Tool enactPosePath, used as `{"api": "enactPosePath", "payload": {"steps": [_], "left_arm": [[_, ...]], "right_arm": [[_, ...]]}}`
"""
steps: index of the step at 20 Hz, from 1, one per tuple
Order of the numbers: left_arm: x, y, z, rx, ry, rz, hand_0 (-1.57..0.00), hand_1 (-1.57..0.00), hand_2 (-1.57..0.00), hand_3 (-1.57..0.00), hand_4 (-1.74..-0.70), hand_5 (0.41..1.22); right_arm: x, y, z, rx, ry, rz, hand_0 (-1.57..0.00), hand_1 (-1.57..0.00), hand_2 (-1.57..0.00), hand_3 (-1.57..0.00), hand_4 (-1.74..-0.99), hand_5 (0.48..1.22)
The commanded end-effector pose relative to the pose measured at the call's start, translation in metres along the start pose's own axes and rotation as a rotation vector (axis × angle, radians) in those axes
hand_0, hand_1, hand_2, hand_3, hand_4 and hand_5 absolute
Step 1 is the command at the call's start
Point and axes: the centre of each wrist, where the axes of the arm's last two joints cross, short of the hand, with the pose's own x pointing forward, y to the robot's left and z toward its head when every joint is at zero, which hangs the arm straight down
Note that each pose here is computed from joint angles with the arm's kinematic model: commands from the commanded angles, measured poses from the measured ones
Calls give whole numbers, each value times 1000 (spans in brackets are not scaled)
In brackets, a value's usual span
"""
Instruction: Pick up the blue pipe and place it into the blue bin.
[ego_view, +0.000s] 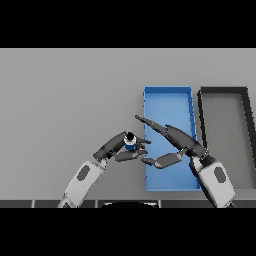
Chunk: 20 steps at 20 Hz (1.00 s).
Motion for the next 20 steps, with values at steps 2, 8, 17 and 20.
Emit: {"api": "enactPosePath", "payload": {"steps": [2,8,17,20], "left_arm": [[-2,0,0,-9,-11,-1,-1571,-1571,-1571,-1571,-1466,1221],[-8,-1,0,-26,13,44,-1571,-1571,-1571,-1571,-1470,1221],[0,5,2,-18,60,-2,-1571,-1571,-1571,-1571,-1595,1221],[-5,-4,5,-13,69,11,-1571,-1571,-1571,-1511,-1662,1221]], "right_arm": [[-1,4,-10,59,5,-16,1,0,-45,1,-1282,555],[13,10,-51,155,-6,52,-11,-20,-71,1,-1209,534],[11,17,-89,260,0,61,-702,-703,-745,-604,-1406,500],[10,23,-91,279,-7,30,-1126,-1127,-1148,-953,-1551,596]]}}
